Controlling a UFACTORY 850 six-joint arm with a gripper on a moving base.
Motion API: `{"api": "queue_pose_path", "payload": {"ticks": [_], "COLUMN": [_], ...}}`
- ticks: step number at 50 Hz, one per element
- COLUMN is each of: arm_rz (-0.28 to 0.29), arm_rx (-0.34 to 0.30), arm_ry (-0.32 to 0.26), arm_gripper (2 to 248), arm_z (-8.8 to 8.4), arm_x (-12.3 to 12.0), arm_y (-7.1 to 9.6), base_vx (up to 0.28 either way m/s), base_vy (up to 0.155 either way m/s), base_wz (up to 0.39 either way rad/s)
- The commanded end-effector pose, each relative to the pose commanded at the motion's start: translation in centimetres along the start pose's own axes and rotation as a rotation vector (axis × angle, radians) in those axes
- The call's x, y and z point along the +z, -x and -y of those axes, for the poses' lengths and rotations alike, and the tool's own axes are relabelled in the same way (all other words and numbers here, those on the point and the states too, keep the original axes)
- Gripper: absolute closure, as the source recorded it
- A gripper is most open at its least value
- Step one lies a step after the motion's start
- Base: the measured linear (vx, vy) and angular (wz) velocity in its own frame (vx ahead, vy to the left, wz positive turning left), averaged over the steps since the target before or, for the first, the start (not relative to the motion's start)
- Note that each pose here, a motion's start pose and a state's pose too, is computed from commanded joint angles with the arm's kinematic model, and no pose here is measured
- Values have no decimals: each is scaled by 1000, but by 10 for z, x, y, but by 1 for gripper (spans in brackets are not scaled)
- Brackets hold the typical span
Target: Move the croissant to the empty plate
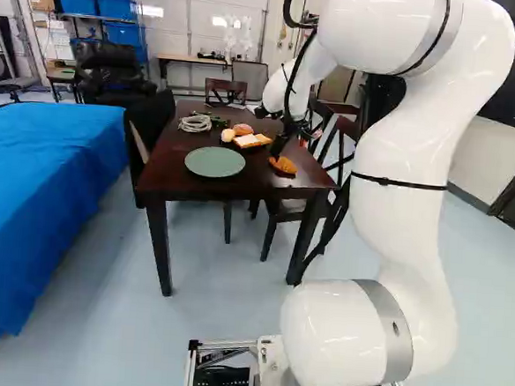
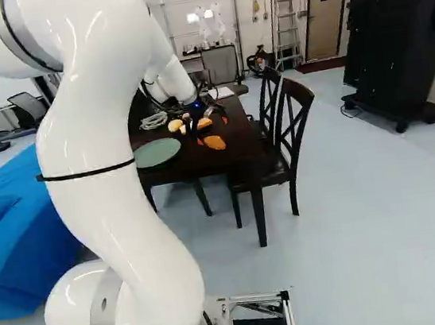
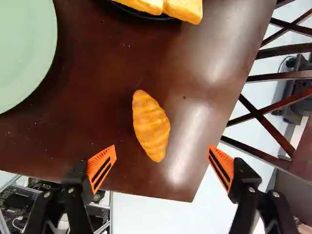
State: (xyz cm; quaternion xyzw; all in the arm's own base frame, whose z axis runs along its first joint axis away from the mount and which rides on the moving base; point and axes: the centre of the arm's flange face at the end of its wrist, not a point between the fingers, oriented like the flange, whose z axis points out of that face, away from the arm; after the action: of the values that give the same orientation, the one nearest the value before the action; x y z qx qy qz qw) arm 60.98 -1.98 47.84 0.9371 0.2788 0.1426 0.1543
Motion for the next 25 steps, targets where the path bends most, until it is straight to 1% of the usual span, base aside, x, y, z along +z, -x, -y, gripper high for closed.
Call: {"api": "queue_pose_path", "payload": {"ticks": [25], "arm_rz": [56], "arm_rx": [2], "arm_ry": [-7], "arm_gripper": [3], "arm_z": [-10], "arm_x": [10], "arm_y": [-17], "base_vx": [0], "base_vy": [0], "base_wz": [0]}}
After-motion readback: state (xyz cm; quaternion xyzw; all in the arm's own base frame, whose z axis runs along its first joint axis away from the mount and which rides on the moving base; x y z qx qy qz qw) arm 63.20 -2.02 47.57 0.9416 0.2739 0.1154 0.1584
